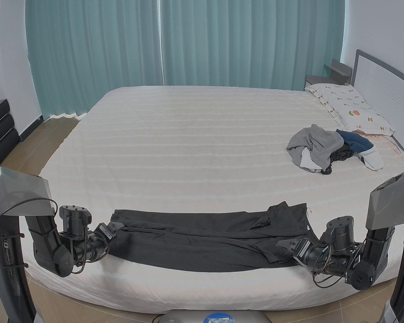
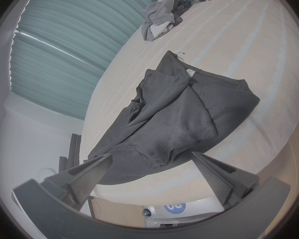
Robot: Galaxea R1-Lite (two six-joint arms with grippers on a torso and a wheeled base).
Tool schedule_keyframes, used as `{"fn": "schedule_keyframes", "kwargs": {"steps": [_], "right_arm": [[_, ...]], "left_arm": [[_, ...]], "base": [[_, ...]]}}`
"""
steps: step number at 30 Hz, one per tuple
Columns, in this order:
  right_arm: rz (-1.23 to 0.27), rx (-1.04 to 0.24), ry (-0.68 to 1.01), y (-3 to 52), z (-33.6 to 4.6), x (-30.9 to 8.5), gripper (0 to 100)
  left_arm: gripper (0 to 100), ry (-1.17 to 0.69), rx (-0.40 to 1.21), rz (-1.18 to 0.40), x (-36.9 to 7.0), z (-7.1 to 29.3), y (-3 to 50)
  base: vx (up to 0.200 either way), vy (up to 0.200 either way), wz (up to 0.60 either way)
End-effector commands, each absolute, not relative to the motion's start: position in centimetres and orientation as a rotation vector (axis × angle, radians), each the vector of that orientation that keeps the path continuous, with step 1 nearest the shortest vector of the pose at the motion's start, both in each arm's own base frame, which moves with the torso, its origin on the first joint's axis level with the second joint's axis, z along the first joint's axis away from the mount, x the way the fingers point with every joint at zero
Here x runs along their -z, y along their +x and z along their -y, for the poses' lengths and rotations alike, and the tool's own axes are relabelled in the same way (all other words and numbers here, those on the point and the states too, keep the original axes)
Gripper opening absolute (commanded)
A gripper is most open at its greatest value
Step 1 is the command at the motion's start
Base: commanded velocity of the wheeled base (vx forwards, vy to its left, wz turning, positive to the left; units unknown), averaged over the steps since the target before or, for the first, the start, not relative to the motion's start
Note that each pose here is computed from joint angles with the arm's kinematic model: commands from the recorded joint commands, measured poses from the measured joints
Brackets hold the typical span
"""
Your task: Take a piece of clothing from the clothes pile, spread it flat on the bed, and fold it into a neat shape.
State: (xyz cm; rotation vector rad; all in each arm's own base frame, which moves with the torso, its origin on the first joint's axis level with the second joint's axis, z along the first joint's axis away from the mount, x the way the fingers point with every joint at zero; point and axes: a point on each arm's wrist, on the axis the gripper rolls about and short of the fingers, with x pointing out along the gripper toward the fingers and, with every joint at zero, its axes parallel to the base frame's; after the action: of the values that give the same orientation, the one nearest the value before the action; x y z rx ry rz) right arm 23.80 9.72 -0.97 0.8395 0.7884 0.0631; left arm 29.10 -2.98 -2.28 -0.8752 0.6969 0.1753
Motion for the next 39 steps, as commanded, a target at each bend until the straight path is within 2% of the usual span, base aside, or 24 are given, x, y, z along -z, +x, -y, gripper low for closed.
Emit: {"fn": "schedule_keyframes", "kwargs": {"steps": [1, 6, 16, 32, 39], "right_arm": [[-0.799, -0.063, 0.837, 24.6, -10.3, 1.9, 100], [-0.774, -0.061, 0.847, 25.6, -10.4, 2.0, 100], [-0.713, 0.065, 0.814, 27.0, -10.0, 3.8, 100], [-0.6, 0.109, 0.681, 24.8, -7.8, 2.0, 100], [-0.602, 0.121, 0.602, 23.9, -6.5, 1.4, 100]], "left_arm": [[100, -0.874, -0.175, -0.699, 2.3, 3.0, 29.1], [100, -0.874, -0.175, -0.699, 2.3, 3.0, 29.1], [100, -0.874, -0.175, -0.699, 2.3, 3.0, 29.1], [100, -0.874, -0.175, -0.699, 2.3, 3.0, 29.1], [100, -0.874, -0.175, -0.699, 2.3, 3.0, 29.1]], "base": [[0.0, 0.0, 0.0], [0.0, 0.0, 0.0], [0.0, 0.0, 0.0], [0.0, 0.0, 0.0], [0.0, 0.0, 0.0]]}}
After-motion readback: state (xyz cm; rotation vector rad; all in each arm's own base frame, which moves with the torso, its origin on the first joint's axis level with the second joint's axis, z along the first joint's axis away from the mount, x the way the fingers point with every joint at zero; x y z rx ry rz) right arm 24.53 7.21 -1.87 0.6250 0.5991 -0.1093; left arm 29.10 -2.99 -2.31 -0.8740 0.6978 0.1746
